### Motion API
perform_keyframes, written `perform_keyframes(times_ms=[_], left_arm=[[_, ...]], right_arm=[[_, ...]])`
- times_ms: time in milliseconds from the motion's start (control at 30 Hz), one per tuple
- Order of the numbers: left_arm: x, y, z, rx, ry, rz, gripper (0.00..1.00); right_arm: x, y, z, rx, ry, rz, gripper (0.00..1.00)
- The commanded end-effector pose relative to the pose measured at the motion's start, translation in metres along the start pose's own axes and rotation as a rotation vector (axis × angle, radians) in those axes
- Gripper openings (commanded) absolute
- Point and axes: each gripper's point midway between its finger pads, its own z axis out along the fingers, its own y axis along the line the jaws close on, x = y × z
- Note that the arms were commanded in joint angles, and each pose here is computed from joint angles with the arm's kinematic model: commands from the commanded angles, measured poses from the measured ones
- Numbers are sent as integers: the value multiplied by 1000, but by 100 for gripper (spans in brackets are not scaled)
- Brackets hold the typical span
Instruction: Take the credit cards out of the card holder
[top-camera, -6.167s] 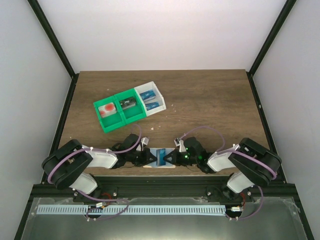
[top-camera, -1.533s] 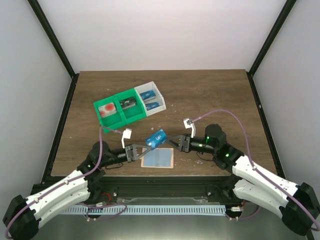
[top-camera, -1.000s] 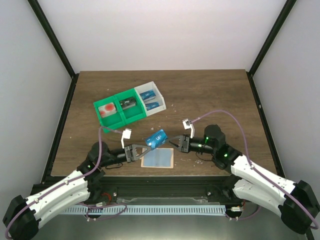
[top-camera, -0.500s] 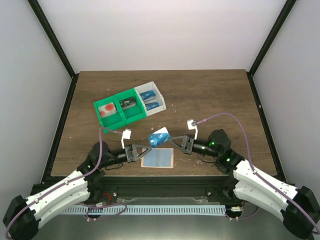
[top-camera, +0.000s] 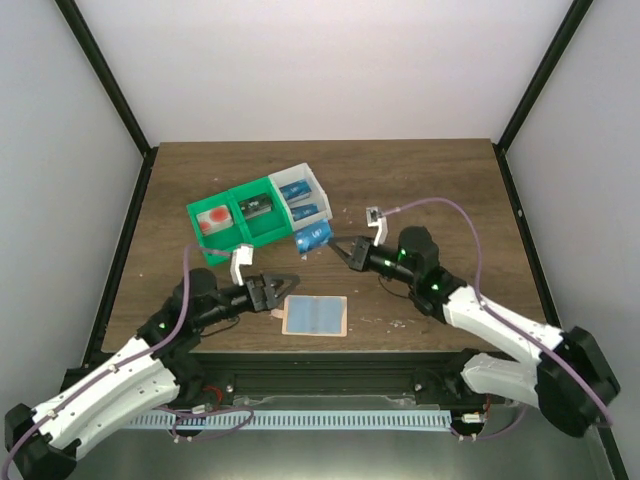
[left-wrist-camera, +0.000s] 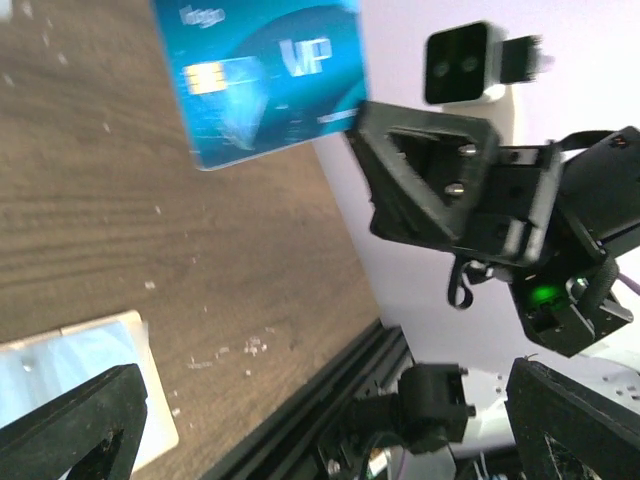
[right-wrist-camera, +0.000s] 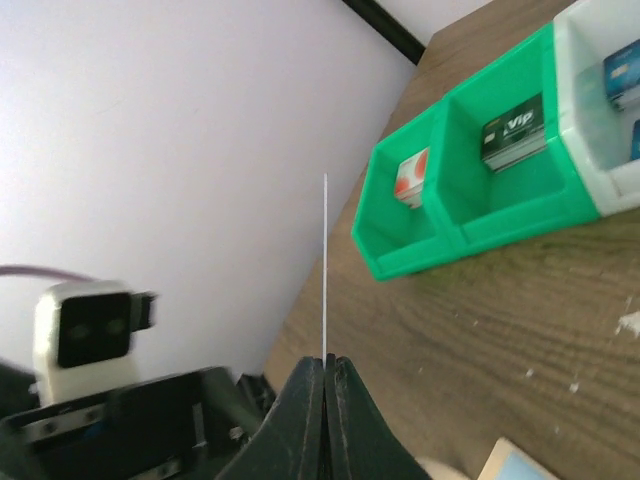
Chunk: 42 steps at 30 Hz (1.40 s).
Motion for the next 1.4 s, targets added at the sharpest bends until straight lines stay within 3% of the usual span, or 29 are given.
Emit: perform_keyframes(times_ms=[0,333,767,1367], left_arm=[[-25,0,-19,-132,-86,111,100],[-60,-3,-57,-320,-211,282,100],[-61,-7,-68,-294,-254,315,100],[-62,-18,-77,-240,-290,338,100]], right_arm=[[-40,-4,23,35,-72,-66,0],[-89,-85,87,232,-87,-87,0],[-112,-177,150,385,-8,-41,0],[-111,-214,208,337,85,46,0]])
